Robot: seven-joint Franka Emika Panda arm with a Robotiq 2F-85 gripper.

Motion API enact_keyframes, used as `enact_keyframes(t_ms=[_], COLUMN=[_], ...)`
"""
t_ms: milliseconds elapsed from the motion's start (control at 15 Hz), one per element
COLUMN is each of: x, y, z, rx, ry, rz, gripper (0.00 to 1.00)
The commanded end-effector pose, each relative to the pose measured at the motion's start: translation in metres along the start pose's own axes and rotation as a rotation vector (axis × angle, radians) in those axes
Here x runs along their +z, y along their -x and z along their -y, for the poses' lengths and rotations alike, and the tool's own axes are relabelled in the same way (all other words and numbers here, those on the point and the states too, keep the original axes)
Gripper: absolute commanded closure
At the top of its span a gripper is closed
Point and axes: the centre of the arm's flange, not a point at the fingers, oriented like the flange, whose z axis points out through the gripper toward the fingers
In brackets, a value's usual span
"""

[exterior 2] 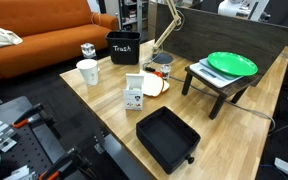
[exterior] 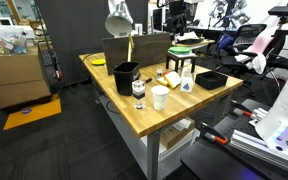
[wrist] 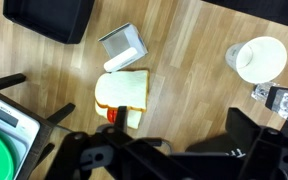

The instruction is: Turn on the lamp

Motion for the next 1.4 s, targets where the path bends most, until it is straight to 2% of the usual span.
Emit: enact_keyframes(t_ms=[0,200,467,733,933,1333], x=[0.000,0.000,-0.008,-0.009,0.006,0.044], y=[0.000,0.000,-0.016,-0.053,-0.084,-0.142], z=[0.000,0.000,0.008,0.014,0.017,0.013], rx=[0.000,0.000,-0.064,-0.150,-0.188,-0.166], ry=[0.000,0.000,0.016,0.009,-0.022,-0.040], rz=[0.001,0.001,-0.049,-0.111,-0.106,-0.075], gripper=[0.00,0.00,0.00,0.00,0.00,0.00])
